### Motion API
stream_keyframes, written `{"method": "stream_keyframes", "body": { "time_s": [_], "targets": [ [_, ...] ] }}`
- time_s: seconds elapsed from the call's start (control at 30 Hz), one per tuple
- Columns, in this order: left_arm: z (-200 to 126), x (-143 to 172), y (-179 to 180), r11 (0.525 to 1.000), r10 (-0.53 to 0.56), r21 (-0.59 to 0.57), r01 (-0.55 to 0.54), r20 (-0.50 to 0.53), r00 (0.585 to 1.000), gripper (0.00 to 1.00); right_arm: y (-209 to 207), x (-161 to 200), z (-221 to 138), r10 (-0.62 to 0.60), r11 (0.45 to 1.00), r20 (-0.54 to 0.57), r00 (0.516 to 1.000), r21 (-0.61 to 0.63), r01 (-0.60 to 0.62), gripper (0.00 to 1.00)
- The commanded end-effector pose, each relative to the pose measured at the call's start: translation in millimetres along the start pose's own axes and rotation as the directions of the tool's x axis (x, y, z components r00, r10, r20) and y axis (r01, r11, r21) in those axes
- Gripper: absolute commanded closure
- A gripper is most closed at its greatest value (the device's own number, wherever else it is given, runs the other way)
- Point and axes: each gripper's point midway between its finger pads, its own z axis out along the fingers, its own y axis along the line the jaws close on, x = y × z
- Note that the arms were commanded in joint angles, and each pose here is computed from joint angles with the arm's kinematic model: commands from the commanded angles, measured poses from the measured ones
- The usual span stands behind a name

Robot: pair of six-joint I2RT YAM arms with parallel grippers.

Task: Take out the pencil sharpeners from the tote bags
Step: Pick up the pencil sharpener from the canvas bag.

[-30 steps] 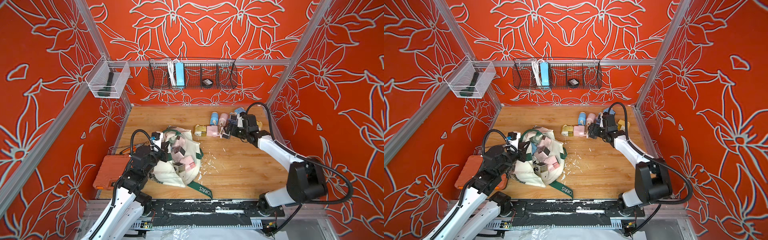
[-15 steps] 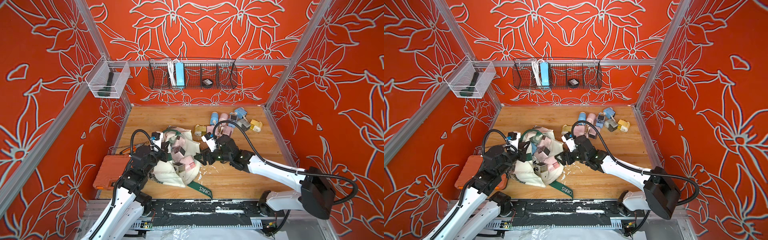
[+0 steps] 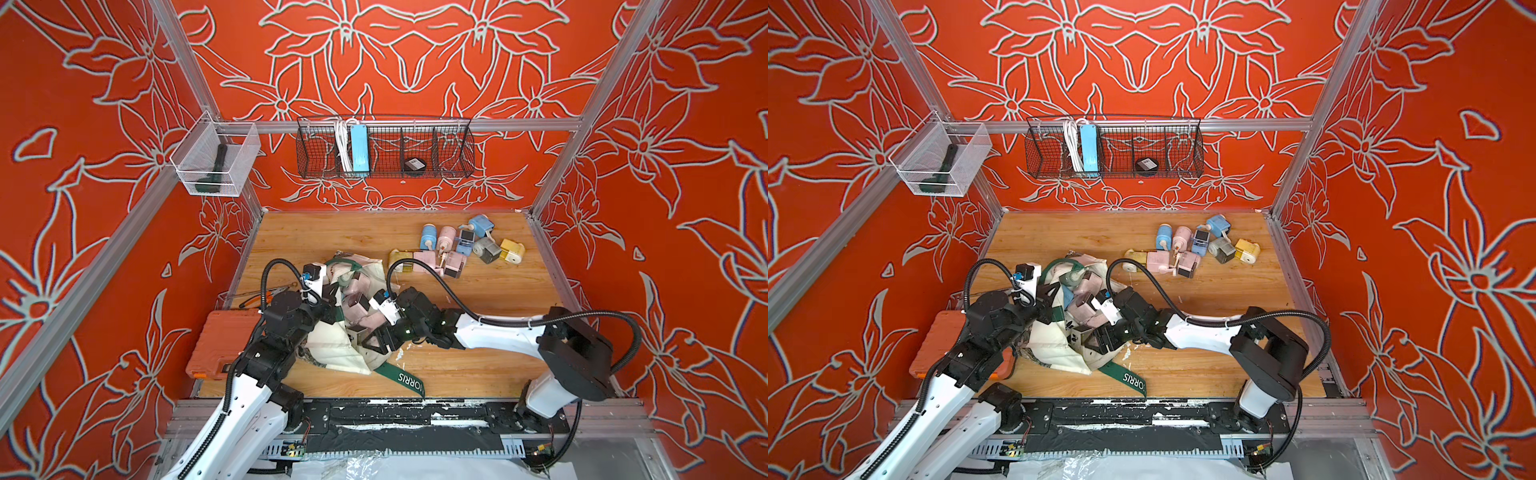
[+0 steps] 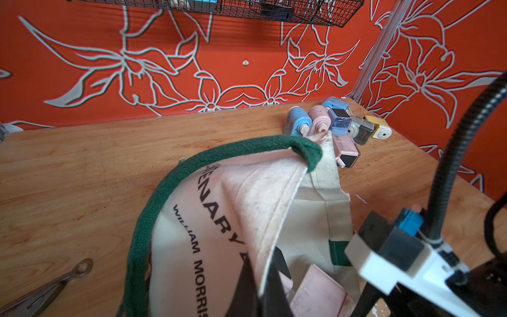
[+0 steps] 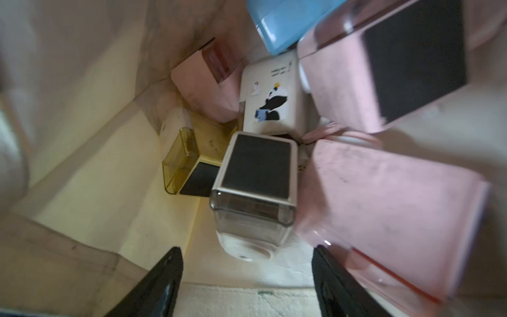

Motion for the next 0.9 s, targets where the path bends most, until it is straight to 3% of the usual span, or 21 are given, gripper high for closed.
{"method": "stream_keyframes", "body": {
  "time_s": [0.0, 0.2, 0.43, 0.67, 0.87],
  "targets": [
    [-2, -7, -3, 1.000, -0.007, 0.011, 0.006, 0.017, 1.000, 1.00, 12, -10, 10, 0.044, 0.999, 0.007, 0.999, -0.029, -0.044, 0.27],
    [-2, -7, -3, 1.000, -0.007, 0.010, 0.006, 0.018, 1.000, 1.00, -17, -11, 25, 0.098, 0.990, 0.028, 0.995, 0.099, -0.101, 0.26],
    [0, -6, -3, 1.000, -0.007, 0.015, 0.007, 0.012, 1.000, 1.00, -28, -20, 42, 0.061, 0.986, 0.015, 0.998, 0.156, -0.062, 0.28],
    [0, -5, -3, 1.000, -0.008, 0.016, 0.007, 0.010, 1.000, 1.00, -17, -33, 34, 0.007, 0.990, 0.044, 0.999, 0.142, -0.013, 0.47],
    [-2, -7, -4, 1.000, -0.007, 0.017, 0.007, 0.017, 1.000, 1.00, 14, -51, 0, -0.105, 0.991, 0.115, 0.988, 0.094, 0.094, 0.62]
  ]
}}
